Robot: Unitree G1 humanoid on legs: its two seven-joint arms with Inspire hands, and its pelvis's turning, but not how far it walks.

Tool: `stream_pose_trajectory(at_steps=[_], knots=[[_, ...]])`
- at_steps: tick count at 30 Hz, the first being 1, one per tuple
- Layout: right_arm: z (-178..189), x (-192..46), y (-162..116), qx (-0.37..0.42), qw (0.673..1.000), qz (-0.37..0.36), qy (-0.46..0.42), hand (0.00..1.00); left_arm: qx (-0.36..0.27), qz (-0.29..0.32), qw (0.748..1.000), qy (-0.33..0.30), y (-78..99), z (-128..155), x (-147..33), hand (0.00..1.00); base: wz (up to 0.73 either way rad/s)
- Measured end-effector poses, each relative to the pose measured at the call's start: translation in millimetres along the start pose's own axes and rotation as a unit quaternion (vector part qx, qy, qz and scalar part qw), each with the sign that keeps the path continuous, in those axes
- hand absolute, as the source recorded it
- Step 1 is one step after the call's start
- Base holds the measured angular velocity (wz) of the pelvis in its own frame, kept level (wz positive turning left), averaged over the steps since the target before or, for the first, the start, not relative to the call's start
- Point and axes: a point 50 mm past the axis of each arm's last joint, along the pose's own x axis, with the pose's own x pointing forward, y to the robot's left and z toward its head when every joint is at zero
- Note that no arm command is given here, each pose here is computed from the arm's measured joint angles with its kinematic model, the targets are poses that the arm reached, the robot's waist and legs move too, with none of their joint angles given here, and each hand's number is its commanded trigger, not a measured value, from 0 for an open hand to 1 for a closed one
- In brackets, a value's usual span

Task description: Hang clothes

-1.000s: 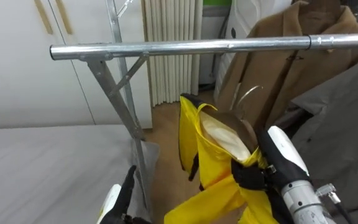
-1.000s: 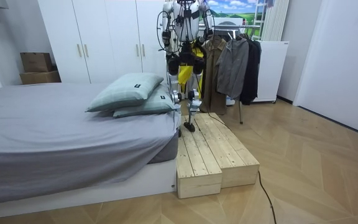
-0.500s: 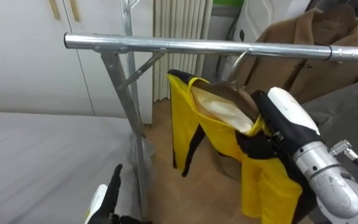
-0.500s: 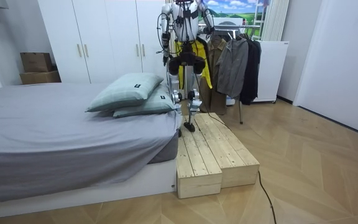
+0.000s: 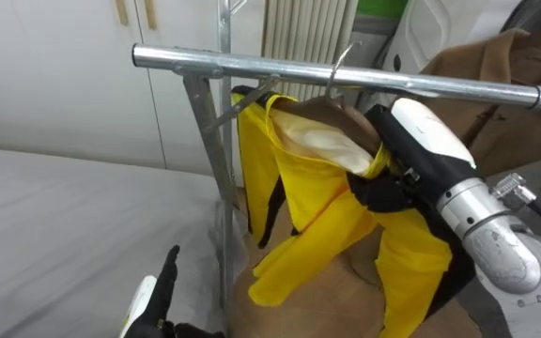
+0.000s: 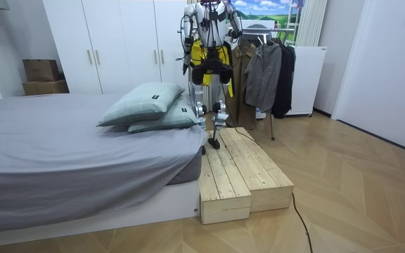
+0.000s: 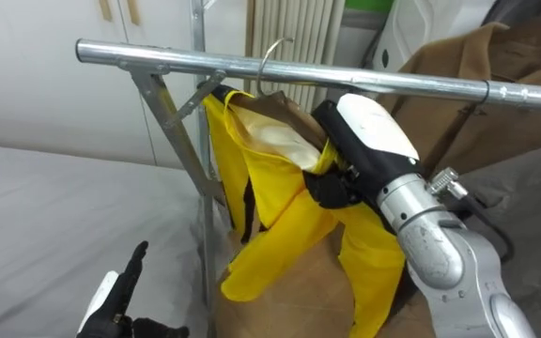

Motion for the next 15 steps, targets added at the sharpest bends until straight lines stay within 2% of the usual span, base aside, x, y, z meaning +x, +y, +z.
stream_pose_trajectory(at_steps=[10, 15], knots=[[-0.8, 0.2, 3.8, 0.076, 0.996, 0.035, -0.006, 1.0, -0.002, -0.002, 1.0, 0.005, -1.6, -2.0, -1.7, 0.0, 0.09], [-5.1, 4.9, 5.6, 0.157, 0.987, 0.041, -0.013, 1.0, -0.006, -0.004, 1.0, 0.004, -4.2, -1.2, -1.9, 0.0, 0.05]])
